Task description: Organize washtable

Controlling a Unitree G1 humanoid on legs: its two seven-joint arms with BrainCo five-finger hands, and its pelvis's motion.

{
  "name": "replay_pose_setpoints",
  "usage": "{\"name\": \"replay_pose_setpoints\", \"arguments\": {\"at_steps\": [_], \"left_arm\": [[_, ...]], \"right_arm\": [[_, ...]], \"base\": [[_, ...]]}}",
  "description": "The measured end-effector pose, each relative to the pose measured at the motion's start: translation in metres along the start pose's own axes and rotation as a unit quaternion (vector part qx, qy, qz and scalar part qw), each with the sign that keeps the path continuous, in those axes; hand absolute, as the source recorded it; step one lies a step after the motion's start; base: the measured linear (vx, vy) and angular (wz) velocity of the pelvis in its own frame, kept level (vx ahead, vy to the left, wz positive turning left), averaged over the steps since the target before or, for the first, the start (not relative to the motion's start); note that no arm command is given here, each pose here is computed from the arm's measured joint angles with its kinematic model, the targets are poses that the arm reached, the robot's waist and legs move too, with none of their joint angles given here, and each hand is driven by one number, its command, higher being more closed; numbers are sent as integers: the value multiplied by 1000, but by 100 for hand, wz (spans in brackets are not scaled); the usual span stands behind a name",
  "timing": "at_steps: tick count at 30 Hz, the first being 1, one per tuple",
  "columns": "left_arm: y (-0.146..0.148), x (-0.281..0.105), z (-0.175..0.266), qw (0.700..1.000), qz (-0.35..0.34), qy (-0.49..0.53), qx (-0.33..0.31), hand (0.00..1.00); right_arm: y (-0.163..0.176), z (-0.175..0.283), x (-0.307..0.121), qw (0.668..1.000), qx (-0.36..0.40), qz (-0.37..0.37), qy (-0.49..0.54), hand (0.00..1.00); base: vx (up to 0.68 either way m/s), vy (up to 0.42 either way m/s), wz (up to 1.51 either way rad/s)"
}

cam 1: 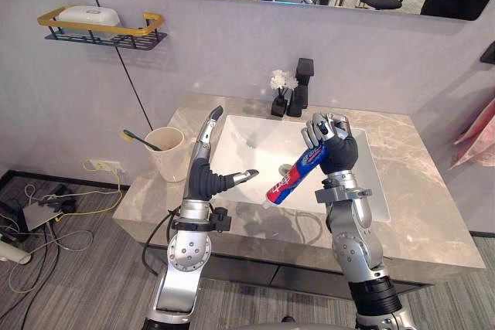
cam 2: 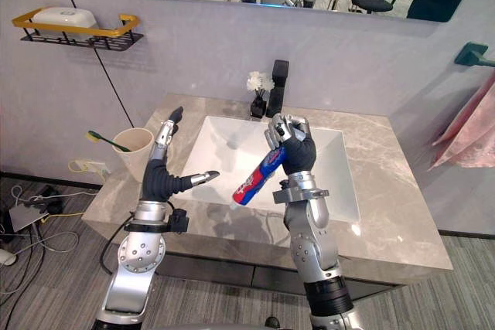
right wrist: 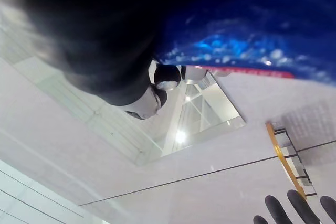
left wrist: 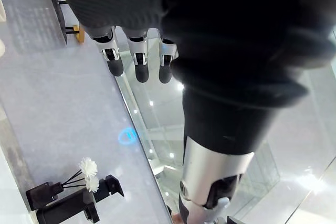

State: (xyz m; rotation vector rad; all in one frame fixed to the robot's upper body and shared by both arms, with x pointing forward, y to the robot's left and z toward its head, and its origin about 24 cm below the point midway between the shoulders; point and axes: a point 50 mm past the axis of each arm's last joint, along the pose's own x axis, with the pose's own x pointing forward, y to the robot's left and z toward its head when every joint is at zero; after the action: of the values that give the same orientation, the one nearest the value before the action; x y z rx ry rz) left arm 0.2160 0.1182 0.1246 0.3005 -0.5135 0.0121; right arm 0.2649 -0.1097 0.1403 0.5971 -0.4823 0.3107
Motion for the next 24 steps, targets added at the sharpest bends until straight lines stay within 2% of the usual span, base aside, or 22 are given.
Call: {"name": "replay_pose_setpoints", "arguments": {"at_steps": [11,16,24], "left_arm": [[14,-6,-10,999,33,30,-22,0],[42,-8,-2,993,112,14,-26,0],[97,-38,2,969,245,18,-8,0]], "right_arm": [[12,15,13,998,-42,30,-34,100],[9,24,18,995,-81,21,-57,100],[5,45,27,987,-121,14,-104,100]], "base": [[-13,0,1],[-12,-3,11],[-21,2,12]]}}
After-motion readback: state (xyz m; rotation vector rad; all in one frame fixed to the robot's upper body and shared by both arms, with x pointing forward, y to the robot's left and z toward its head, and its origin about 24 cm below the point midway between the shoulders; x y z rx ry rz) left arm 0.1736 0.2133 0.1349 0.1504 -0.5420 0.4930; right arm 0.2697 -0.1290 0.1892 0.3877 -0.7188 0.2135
